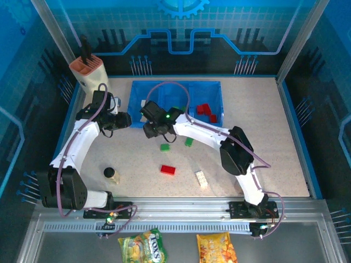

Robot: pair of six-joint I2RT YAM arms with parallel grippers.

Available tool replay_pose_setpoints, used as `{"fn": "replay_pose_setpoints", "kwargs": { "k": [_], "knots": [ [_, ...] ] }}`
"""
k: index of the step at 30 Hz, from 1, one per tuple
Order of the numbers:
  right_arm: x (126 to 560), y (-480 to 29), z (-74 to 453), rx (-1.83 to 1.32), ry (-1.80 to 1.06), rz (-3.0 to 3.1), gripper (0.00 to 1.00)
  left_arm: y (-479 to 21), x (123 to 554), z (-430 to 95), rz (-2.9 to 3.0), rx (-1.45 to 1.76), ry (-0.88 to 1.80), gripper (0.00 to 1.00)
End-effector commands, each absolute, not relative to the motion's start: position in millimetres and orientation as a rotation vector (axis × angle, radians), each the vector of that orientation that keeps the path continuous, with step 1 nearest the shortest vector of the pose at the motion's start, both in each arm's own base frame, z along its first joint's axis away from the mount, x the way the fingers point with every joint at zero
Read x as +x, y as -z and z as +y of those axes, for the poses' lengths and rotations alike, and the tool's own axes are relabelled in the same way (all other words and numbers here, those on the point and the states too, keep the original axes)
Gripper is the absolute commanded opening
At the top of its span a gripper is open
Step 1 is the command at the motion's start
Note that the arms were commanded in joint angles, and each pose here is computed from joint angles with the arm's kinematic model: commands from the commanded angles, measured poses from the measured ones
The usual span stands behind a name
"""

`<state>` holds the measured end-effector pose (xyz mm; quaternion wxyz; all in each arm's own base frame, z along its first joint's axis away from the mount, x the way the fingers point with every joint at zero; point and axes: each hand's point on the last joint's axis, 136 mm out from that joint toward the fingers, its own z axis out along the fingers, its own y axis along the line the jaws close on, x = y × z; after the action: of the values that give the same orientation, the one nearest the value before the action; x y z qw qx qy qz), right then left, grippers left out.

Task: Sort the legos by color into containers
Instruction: Place the lego in the container, then pick up the lego from the bottom-center of the table.

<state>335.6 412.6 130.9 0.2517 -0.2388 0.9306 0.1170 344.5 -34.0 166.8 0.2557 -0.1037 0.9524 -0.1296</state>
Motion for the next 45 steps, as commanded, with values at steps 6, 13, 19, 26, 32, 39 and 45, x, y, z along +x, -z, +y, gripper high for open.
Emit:
{"fn": "replay_pose_setpoints", "kwargs": {
  "k": [6,13,19,26,32,39,45],
  "knots": [
    [273,-124,381,-1.130,-0.265,2.532,0.52,-160,344,-28,2.606,-0.298,0.337,0.47],
    [236,-102,359,-1.438,-0.138,2.535,0.54,-157,344,-26,2.613,-0.302,0.322,0.47],
    [210,-85,357,-1.619,-0.108,2.530,0.56,-156,344,-24,2.618,-0.302,0.315,0.47],
    [186,-68,359,-1.763,-0.086,2.538,0.59,-155,344,-23,2.620,-0.305,0.307,0.46],
    [182,-49,355,-1.828,0.004,2.546,0.62,-155,344,-23,2.620,-0.305,0.310,0.47],
    [180,-33,351,-1.879,0.110,2.547,0.63,-154,343,-22,2.624,-0.308,0.302,0.47],
    [182,-31,350,-1.883,0.146,2.539,0.60,-153,344,-22,2.625,-0.307,0.304,0.47]
  ]
}}
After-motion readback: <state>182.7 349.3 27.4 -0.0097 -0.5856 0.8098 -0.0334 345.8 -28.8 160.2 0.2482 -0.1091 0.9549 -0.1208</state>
